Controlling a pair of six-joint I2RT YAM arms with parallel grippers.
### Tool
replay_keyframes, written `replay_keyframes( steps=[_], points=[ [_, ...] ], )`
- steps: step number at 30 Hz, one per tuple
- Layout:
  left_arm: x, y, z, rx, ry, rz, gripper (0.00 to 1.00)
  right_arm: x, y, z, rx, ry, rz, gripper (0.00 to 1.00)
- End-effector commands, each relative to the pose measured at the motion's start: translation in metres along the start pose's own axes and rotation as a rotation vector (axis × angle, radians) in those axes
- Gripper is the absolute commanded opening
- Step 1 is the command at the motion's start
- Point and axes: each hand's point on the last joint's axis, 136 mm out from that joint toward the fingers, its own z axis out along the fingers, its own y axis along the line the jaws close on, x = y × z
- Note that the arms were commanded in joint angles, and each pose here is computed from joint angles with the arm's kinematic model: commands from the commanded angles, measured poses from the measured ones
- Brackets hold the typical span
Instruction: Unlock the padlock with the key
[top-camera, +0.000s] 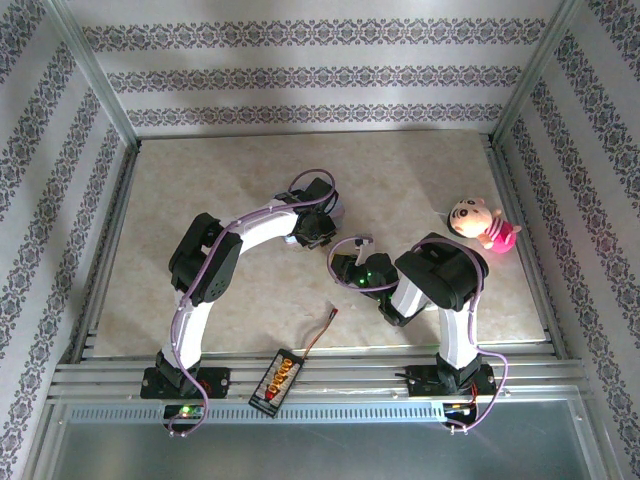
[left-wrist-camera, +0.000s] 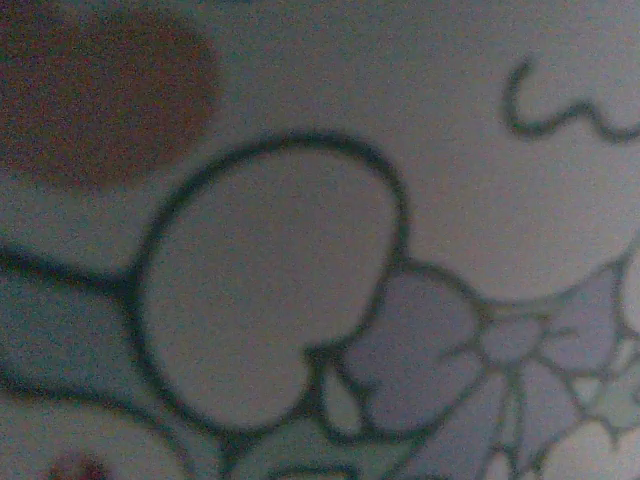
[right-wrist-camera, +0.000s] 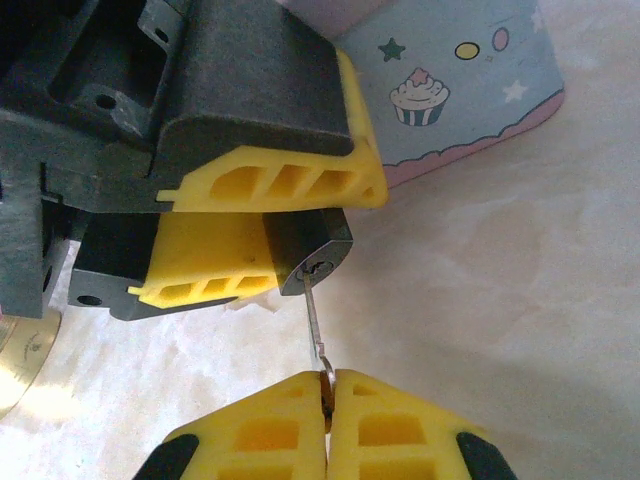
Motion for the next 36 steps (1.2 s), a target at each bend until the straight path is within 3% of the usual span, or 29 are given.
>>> replay_keyframes(
  steps=[1, 20, 36],
  points=[
    [0.003, -0.001, -0.002, 0.021, 0.030, -0.025, 0.07, 0.003, -0.007, 0.004, 0.028, -0.006, 0.015, 0.00],
    [0.004, -0.006, 0.002, 0.032, 0.050, -0.019, 0.07, 0.007, -0.001, 0.014, -0.050, 0.054, 0.057, 0.00],
    [0.006, -0.017, -0.004, 0.068, 0.064, -0.045, 0.07, 0.005, -0.017, 0.010, 0.030, 0.036, 0.103, 0.00]
  ],
)
